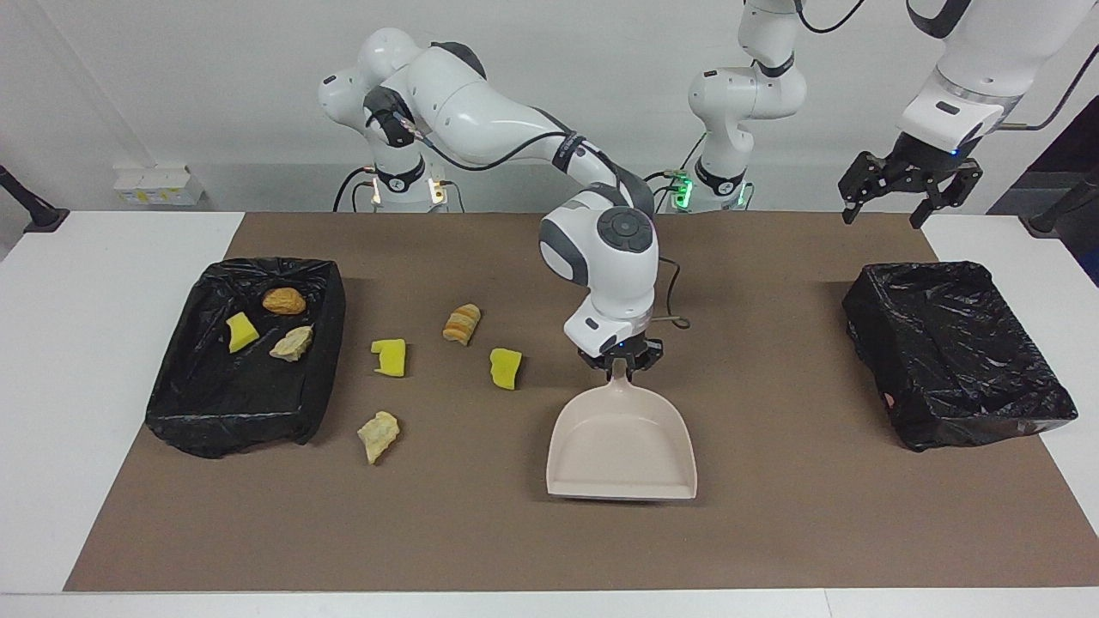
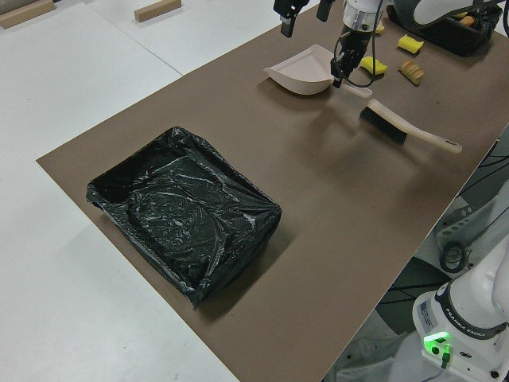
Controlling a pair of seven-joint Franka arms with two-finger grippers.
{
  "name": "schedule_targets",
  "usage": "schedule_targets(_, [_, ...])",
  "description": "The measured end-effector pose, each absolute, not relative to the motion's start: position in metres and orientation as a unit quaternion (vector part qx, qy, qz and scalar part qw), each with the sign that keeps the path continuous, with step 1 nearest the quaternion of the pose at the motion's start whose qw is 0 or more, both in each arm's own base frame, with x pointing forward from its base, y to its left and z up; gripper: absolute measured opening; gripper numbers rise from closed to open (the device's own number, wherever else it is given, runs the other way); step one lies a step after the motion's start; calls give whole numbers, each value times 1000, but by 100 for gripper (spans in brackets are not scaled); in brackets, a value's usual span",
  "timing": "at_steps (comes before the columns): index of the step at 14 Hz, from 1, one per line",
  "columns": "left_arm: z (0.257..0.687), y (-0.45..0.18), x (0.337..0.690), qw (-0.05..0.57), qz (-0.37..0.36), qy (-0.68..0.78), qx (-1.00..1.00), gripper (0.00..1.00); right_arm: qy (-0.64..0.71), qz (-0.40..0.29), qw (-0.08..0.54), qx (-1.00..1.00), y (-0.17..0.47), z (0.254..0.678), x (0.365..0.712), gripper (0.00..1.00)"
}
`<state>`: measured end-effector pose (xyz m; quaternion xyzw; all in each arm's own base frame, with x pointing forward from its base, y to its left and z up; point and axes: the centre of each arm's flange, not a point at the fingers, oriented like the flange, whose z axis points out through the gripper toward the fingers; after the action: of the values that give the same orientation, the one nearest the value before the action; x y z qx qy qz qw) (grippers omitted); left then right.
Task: Sweep and dump trash in bin
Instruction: 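Bring the dustpan back and set it on the table with the right gripper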
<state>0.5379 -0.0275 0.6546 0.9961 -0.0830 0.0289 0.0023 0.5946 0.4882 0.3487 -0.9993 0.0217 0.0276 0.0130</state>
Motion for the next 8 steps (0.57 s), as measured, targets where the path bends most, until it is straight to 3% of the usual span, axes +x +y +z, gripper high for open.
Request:
schedule_targets(4, [655,-29,539,10,34,-83,996,100,-29,39,2,-999,482,349,595,33])
schedule_targets(6, [655,-29,539,11,34,-83,996,100,-29,37,4,-999,479,352,599,37])
schedule_targets(7, [655,-29,540,11,34,-83,996,100,-27,34,6,-999,477,355,601,45])
schedule_targets(8, [655,-29,540,11,34,-83,996,100,-26,31,9,-999,476,360,602,47])
